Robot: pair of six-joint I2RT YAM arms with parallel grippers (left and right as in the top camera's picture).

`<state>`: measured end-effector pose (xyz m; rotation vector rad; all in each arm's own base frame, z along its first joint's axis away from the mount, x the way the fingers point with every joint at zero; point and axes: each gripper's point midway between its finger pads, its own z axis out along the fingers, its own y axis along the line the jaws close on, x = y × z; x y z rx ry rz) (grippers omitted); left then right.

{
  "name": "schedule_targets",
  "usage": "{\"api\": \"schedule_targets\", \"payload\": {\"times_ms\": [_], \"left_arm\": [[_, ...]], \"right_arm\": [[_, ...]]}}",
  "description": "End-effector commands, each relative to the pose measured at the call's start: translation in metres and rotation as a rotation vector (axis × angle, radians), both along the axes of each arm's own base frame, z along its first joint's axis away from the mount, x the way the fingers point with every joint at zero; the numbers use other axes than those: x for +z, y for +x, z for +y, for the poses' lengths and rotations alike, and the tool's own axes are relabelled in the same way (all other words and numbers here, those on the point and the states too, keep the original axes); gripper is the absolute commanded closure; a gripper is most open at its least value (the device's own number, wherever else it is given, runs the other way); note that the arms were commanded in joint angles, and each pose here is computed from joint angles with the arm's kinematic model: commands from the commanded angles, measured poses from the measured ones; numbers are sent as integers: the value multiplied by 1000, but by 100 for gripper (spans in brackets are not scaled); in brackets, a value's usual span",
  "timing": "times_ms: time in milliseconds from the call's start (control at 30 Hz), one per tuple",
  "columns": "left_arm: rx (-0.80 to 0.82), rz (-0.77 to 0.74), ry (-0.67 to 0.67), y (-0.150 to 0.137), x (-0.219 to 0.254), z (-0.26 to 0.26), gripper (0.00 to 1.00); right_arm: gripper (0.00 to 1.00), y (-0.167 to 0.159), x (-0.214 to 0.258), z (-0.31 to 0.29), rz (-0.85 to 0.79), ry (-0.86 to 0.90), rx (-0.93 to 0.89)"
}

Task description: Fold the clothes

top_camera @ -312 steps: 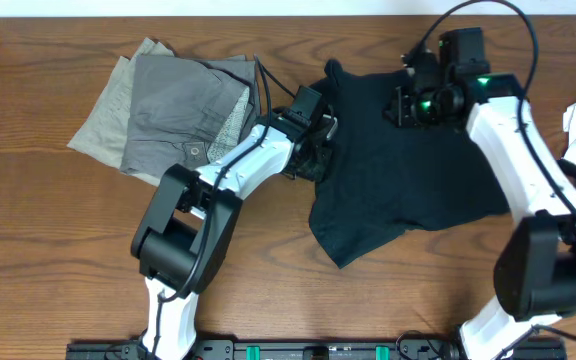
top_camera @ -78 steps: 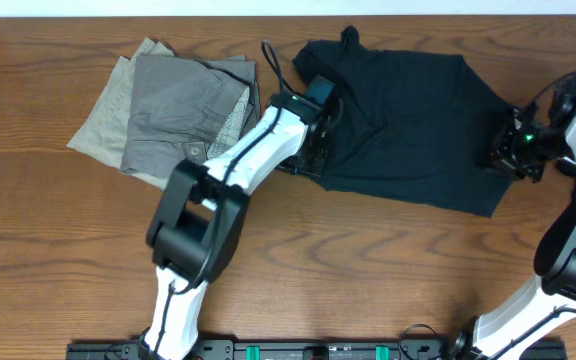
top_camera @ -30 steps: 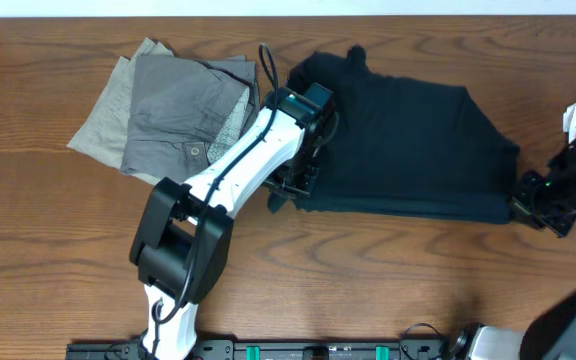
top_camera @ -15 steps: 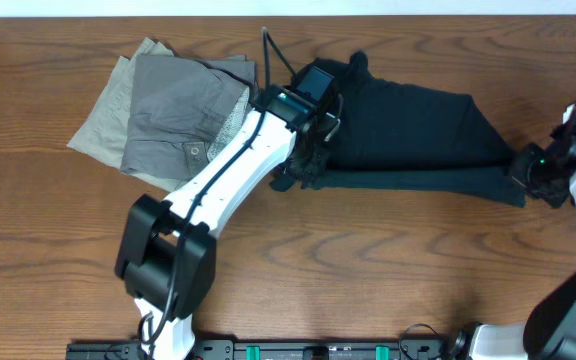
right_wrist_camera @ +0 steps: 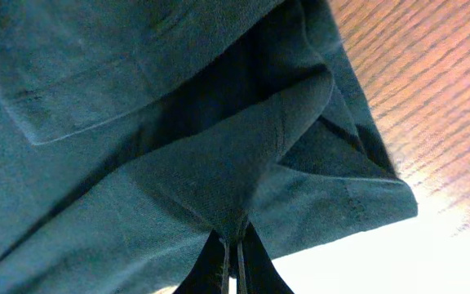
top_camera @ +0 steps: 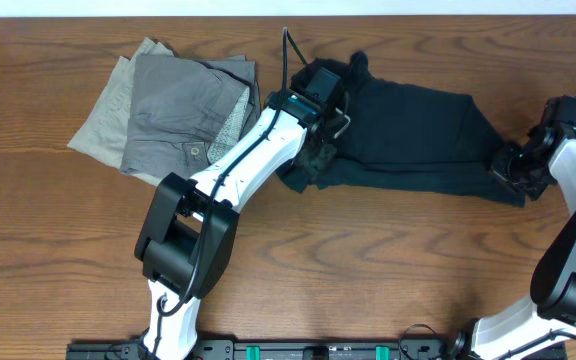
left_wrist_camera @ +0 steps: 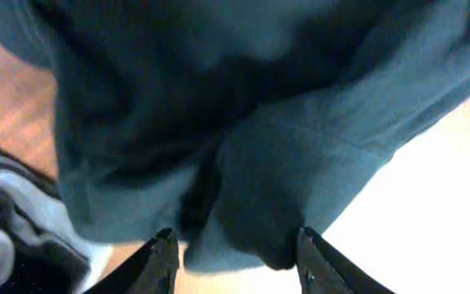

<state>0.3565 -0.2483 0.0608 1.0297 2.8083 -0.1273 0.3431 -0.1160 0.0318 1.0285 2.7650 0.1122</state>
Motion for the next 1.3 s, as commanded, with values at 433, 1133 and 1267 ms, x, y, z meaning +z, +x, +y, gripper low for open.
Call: {"api": "schedule_targets", "payload": {"times_ms": [433,1133,1267], "left_arm": [[-78,61,1,-58,-34,-27,53],[-178,66,69,-103,30,-15,94],[-267,66,58,-120,47,-16,94]], "right_arm": [[99,10,2,0,-31,-1,-9],[99,11,2,1,-36,9,-7],[99,9,2,2,-29,11,-7]]}}
